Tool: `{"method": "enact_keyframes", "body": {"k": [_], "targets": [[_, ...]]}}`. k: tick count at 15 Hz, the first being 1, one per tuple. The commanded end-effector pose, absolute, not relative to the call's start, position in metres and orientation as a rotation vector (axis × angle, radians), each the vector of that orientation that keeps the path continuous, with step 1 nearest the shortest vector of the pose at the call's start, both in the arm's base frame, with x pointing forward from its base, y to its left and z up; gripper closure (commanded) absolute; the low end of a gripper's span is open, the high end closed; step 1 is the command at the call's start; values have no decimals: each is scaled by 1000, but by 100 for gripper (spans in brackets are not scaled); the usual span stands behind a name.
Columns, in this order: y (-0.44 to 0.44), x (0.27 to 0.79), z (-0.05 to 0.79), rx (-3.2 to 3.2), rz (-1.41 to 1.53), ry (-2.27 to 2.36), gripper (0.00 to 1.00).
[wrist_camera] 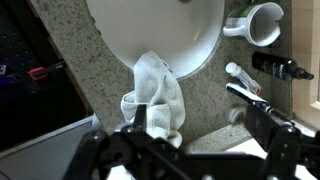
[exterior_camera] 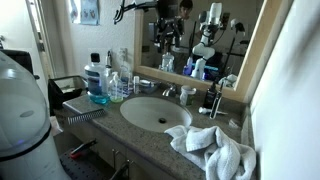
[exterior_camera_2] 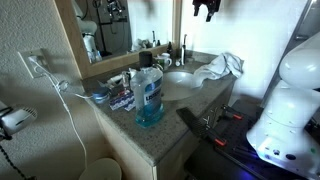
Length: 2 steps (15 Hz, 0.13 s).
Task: Use the towel to wipe the sink
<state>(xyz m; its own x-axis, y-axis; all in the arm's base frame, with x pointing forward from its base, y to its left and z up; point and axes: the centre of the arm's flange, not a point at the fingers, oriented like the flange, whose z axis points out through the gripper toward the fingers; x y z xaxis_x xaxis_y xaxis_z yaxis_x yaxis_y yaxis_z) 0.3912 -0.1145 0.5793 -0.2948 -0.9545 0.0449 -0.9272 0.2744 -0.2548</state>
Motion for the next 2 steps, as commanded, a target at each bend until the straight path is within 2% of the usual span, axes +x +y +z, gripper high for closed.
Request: {"method": "enact_keyframes", "body": {"k": [1,2], "targets": [[-97,398,593,-1900,-297,2359,0],[-94,399,592,-1927,-286,2348,0]]}}
